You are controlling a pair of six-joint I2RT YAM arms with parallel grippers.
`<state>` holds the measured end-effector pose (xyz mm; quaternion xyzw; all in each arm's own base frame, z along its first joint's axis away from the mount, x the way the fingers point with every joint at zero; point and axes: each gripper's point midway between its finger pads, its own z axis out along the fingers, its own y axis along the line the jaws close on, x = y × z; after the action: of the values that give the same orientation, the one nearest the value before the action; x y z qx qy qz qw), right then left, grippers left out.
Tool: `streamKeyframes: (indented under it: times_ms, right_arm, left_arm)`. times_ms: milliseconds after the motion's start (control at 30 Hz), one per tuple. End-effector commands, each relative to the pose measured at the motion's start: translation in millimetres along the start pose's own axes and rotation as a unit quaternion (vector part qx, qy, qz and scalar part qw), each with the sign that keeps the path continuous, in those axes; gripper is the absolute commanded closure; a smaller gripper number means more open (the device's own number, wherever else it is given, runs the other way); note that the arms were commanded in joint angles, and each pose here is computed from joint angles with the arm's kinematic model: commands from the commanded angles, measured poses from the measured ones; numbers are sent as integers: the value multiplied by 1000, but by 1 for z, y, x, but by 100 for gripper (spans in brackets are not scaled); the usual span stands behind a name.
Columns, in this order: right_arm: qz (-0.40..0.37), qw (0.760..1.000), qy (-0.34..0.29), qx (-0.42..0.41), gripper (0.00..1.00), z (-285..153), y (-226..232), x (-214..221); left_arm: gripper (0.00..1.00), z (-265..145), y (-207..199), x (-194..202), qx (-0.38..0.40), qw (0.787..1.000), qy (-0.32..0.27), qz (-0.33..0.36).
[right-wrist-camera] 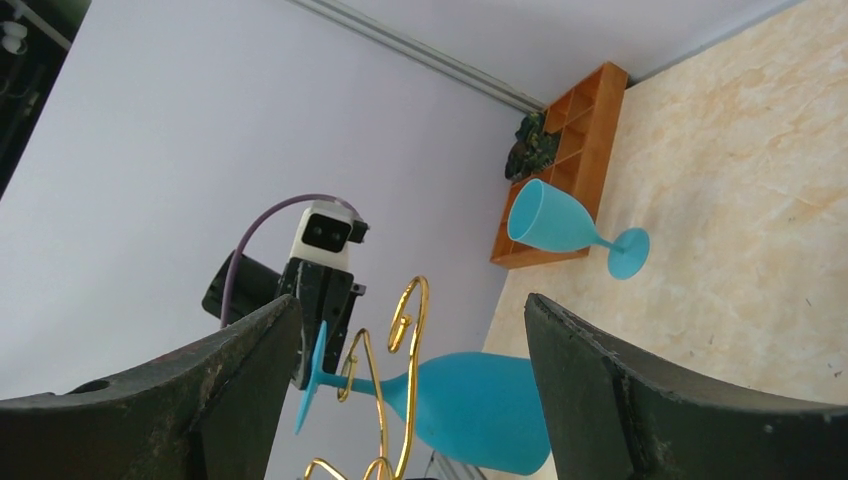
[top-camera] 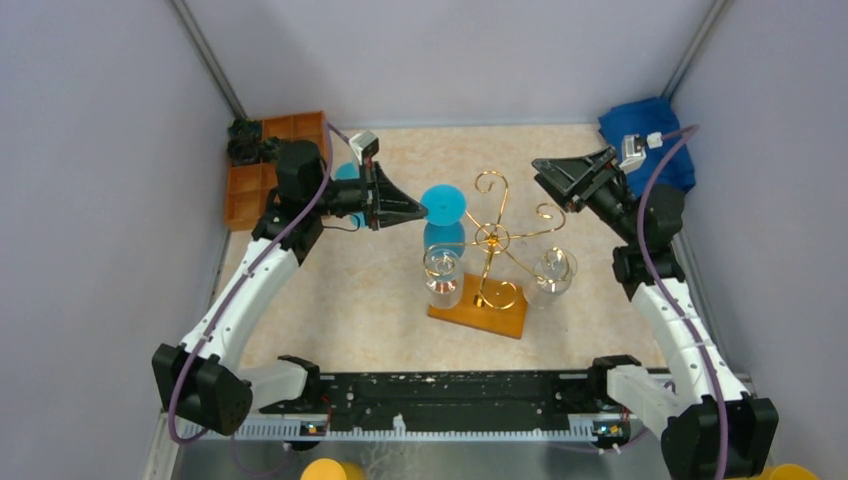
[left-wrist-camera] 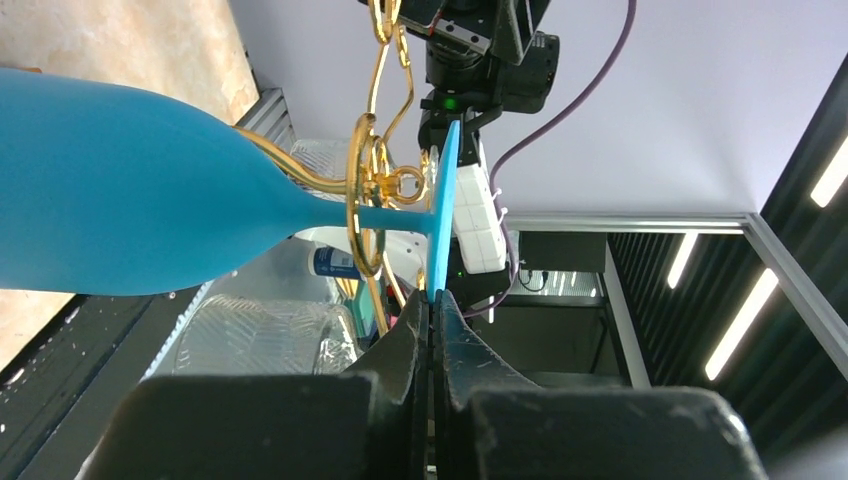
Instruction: Take the wine glass off the wine glass rack
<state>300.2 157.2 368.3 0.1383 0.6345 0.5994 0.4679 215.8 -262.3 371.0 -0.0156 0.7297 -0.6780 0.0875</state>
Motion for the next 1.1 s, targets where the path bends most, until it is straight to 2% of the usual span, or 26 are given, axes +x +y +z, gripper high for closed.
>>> streamKeyframes:
  times_ms: [0, 433, 733, 1067]
  right_arm:
    - [-8, 1000, 0, -23, 18, 0, 7, 0]
    - [4, 1000, 7, -24, 18, 4, 0, 2]
    - [6, 1000, 8, -24, 18, 7, -2, 2]
    - [5, 1000, 6, -23, 18, 7, -2, 1]
  left_arm:
    - [100, 2, -14, -8, 7, 1000, -6, 4]
    - [100, -2, 0, -16, -18, 999, -29, -7]
    - [100, -16, -6, -29, -21, 998, -55, 3]
    - [100, -11, -11, -43, -13, 998, -54, 9]
